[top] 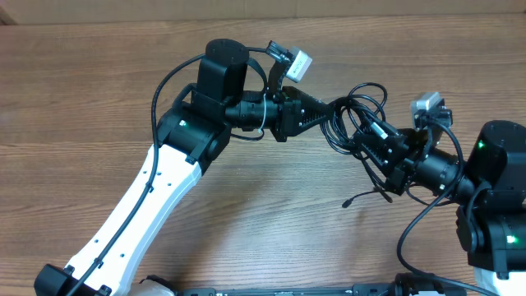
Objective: Untangle cables
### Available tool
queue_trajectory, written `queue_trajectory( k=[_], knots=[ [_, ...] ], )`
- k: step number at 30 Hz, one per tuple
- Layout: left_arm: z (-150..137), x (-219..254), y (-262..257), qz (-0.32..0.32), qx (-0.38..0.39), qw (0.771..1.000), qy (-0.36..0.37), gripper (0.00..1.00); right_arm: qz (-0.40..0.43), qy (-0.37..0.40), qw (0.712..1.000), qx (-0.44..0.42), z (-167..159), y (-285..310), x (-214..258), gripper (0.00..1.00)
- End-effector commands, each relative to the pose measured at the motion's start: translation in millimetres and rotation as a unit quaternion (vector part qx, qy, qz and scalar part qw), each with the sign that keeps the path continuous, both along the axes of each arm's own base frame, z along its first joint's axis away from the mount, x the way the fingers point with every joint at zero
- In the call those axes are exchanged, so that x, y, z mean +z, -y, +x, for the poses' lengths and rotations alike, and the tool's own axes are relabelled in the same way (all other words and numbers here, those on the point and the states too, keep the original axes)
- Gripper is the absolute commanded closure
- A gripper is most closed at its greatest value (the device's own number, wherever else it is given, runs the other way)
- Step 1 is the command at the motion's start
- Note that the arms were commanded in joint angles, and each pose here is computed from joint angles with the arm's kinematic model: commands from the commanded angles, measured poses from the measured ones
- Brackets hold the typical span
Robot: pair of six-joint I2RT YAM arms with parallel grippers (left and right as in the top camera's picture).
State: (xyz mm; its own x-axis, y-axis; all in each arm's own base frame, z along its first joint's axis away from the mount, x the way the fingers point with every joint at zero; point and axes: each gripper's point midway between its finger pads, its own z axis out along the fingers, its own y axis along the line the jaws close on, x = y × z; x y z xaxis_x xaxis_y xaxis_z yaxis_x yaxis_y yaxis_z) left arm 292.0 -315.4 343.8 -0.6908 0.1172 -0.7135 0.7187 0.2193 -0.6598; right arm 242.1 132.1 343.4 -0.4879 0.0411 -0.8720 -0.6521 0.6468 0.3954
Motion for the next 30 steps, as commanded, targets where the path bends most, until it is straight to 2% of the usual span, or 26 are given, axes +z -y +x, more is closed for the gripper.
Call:
queue_trajectory(
  k=[1, 2, 3, 6, 7, 12, 16, 19, 21, 25, 30],
  knots=[
    [9.1, 6.2, -3.2, 0.003, 0.042, 0.999, -0.011, 0.96, 0.002, 0.017, 1.000, 0.010, -5.4, -2.5, 11.9, 0.39],
    [15.8, 4.1, -5.0, 0.007, 0.067, 0.997, -0.025, 0.96, -0.010, 0.006, 1.000, -0.014, -0.8, 3.6, 5.2, 0.10],
    [26.7, 0.1, -9.5, 0.012, 0.108, 0.992, -0.057, 0.96, -0.019, -0.003, 0.999, -0.035, 3.1, 9.1, 0.1, 0.01],
    [51.5, -12.5, -27.1, 0.018, 0.209, 0.967, -0.142, 0.96, -0.037, -0.044, 0.991, -0.120, 15.6, 31.0, -15.7, 0.00],
    [55.0, -13.3, -30.8, 0.016, 0.220, 0.963, -0.153, 0.96, -0.037, -0.056, 0.989, -0.135, 16.9, 34.8, -18.9, 0.00],
    [49.3, -12.3, -28.5, 0.022, 0.192, 0.973, -0.125, 0.96, -0.036, -0.060, 0.988, -0.135, 16.0, 34.6, -20.2, 0.00],
    [60.8, -19.7, -37.0, -0.002, 0.272, 0.929, -0.250, 0.96, -0.017, -0.076, 0.994, -0.075, 0.1, 17.6, -21.2, 0.00],
    [57.5, -19.7, -33.0, -0.017, 0.280, 0.911, -0.303, 0.96, -0.031, -0.015, 0.999, 0.034, -20.9, -3.2, -13.8, 0.00],
    [48.0, -18.7, -21.8, -0.017, 0.265, 0.912, -0.313, 0.96, -0.043, 0.042, 0.994, 0.092, -31.1, -12.2, -7.0, 0.00],
    [32.5, -13.4, -3.6, -0.018, 0.231, 0.921, -0.313, 0.96, -0.073, 0.085, 0.988, 0.108, -30.0, -12.2, -8.0, 0.00],
    [11.4, 2.3, 25.6, -0.037, 0.191, 0.932, -0.304, 0.96, -0.074, 0.071, 0.988, 0.112, -22.9, -12.3, -15.5, 0.00]
  ],
)
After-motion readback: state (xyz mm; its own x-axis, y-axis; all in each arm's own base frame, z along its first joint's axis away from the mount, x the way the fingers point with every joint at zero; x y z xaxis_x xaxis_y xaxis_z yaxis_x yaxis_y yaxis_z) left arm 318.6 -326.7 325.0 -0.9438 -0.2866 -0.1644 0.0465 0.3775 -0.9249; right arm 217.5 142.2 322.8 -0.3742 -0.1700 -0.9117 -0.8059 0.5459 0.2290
